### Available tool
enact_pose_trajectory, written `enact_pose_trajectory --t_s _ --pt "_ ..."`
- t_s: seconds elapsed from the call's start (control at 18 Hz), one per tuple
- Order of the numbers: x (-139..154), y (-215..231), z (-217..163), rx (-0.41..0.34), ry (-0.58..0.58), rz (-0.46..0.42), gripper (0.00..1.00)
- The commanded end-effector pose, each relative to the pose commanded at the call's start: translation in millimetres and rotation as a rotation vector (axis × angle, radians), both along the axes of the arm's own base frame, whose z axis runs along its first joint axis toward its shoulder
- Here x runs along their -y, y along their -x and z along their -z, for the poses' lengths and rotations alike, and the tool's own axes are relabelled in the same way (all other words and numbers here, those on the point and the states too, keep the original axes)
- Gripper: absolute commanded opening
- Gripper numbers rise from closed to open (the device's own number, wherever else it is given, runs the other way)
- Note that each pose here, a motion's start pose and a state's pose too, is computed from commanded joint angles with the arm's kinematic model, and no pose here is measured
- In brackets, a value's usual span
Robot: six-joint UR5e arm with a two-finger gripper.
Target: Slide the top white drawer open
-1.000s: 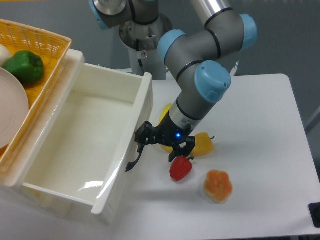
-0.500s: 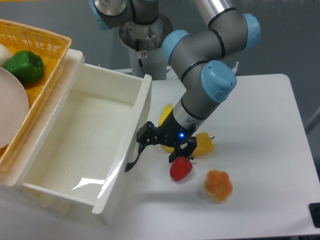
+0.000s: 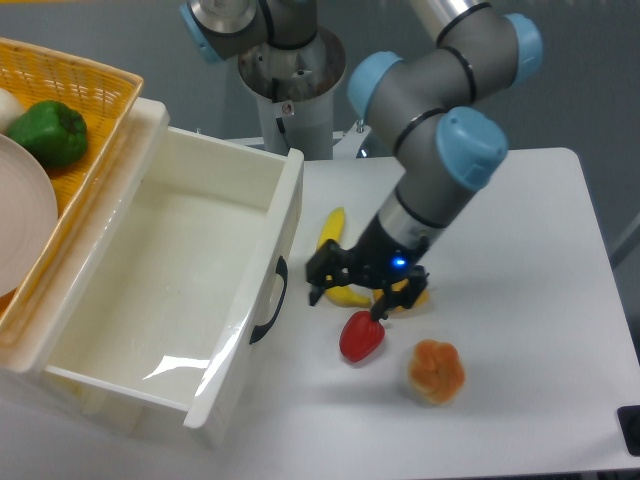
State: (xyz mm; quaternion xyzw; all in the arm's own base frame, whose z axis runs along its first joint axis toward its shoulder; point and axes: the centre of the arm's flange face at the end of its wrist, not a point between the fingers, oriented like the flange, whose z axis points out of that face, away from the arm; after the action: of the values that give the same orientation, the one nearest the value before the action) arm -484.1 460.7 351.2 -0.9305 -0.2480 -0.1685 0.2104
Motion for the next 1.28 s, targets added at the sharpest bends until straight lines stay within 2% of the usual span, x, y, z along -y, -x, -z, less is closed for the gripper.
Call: enact_pose_trajectory --t_s 0.17,0.28,0.39,0.56,0.67,0.78,0.94,1.11,1.28 --pt "13.2 23.1 1.6 -0.029 -0.011 -0.034 1.00" --pt "16.0 35.6 4.5 -0.060 -0.015 -0.026 1.00" --pt "19.7 41.4 15.1 -0.141 0.039 0.069 1.00" --pt "24.9 42.0 30.2 -0.281 0.112 0.328 1.00" --pt "26.3 45.3 36.7 -0.339 0.118 0.469 1.00" --pt "29.6 51.3 41.3 -0.383 0.150 0.561 1.00" --pt "32.7 66.5 42.5 -0.444 0.250 0.665 1.00" --pt "9.6 81.3 46.8 -0.477 0.347 0.713 1.00" --pt "-0.7 92.8 48.8 -0.464 0.396 0.775 1.00"
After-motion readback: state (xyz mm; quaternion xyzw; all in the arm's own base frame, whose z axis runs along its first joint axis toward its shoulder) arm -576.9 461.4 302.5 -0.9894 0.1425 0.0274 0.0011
